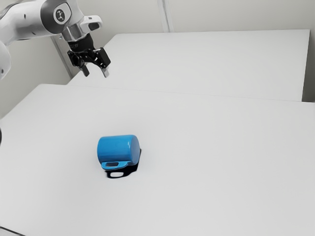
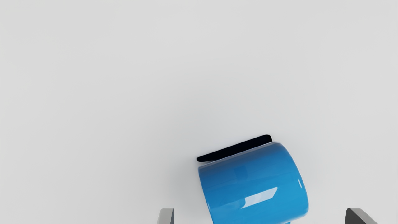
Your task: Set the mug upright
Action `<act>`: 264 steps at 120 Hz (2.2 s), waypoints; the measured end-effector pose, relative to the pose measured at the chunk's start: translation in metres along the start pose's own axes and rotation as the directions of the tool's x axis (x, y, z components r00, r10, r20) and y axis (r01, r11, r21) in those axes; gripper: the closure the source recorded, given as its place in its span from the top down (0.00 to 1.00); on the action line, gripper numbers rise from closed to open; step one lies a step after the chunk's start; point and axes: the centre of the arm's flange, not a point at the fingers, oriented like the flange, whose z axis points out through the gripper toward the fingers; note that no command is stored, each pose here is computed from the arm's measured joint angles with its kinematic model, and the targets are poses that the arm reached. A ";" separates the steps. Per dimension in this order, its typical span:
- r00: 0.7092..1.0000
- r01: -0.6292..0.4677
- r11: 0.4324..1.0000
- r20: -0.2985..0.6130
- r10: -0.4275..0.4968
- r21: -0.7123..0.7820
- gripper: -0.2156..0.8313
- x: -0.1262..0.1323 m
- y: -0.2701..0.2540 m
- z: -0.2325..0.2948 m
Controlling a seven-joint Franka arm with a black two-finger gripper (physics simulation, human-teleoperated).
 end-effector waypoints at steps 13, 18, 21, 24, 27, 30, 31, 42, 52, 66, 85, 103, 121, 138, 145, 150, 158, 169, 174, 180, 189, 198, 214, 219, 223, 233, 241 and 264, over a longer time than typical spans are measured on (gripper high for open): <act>1.000 -0.003 1.000 0.002 0.003 -0.001 0.79 0.000 0.000 0.000; 1.000 -0.004 1.000 0.003 0.004 -0.001 0.79 0.000 0.000 0.001; 1.000 -0.004 1.000 0.004 0.004 -0.002 0.79 0.000 0.000 0.001; 1.000 -0.005 1.000 0.005 0.005 -0.002 0.79 -0.001 0.000 0.001; 1.000 -0.005 1.000 0.008 0.005 -0.002 0.79 -0.001 0.000 0.002; 1.000 -0.006 1.000 0.017 0.006 -0.004 0.79 -0.003 0.000 0.006; 1.000 -0.006 1.000 0.021 0.006 -0.004 0.79 -0.004 0.001 0.008; 0.998 -0.002 1.000 0.059 0.004 -0.023 0.79 -0.022 0.005 0.021; 0.996 0.030 0.995 0.090 -0.021 -0.090 0.79 -0.048 0.006 0.032; 0.985 0.132 0.961 0.137 -0.100 -0.245 0.79 -0.082 -0.009 0.058; 0.966 0.247 0.874 0.170 -0.192 -0.418 0.79 -0.108 -0.046 0.099; 0.938 0.347 0.760 0.185 -0.294 -0.550 0.79 -0.129 -0.096 0.149; 0.904 0.407 0.660 0.178 -0.388 -0.631 0.79 -0.148 -0.141 0.194; 0.940 0.324 0.667 0.148 -0.308 -0.670 0.79 -0.128 -0.105 0.220; 0.950 0.297 0.669 0.140 -0.279 -0.682 0.79 -0.121 -0.093 0.230; 0.952 0.288 0.664 0.134 -0.275 -0.689 0.79 -0.121 -0.094 0.237; 0.955 0.275 0.661 0.119 -0.272 -0.699 0.79 -0.121 -0.098 0.243; 0.959 0.259 0.651 0.108 -0.263 -0.713 0.79 -0.123 -0.098 0.253; 0.960 0.250 0.640 0.101 -0.261 -0.726 0.79 -0.124 -0.097 0.256; 0.960 0.245 0.617 0.097 -0.263 -0.748 0.79 -0.127 -0.098 0.260; 0.961 0.238 0.577 0.102 -0.259 -0.781 0.79 -0.131 -0.097 0.269; 0.964 0.221 0.543 0.098 -0.247 -0.810 0.76 -0.135 -0.096 0.270; 0.973 0.179 0.500 0.079 -0.215 -0.847 0.43 -0.137 -0.092 0.268; 0.976 0.166 0.489 0.072 -0.205 -0.856 0.34 -0.137 -0.090 0.267; 0.978 0.155 0.481 0.066 -0.197 -0.863 0.29 -0.137 -0.089 0.266; 0.983 0.123 0.470 0.042 -0.178 -0.874 0.19 -0.135 -0.086 0.260; 0.986 0.101 0.465 0.027 -0.165 -0.880 0.14 -0.134 -0.084 0.256; 0.990 0.028 0.472 -0.041 -0.135 -0.881 0.07 -0.132 -0.081 0.233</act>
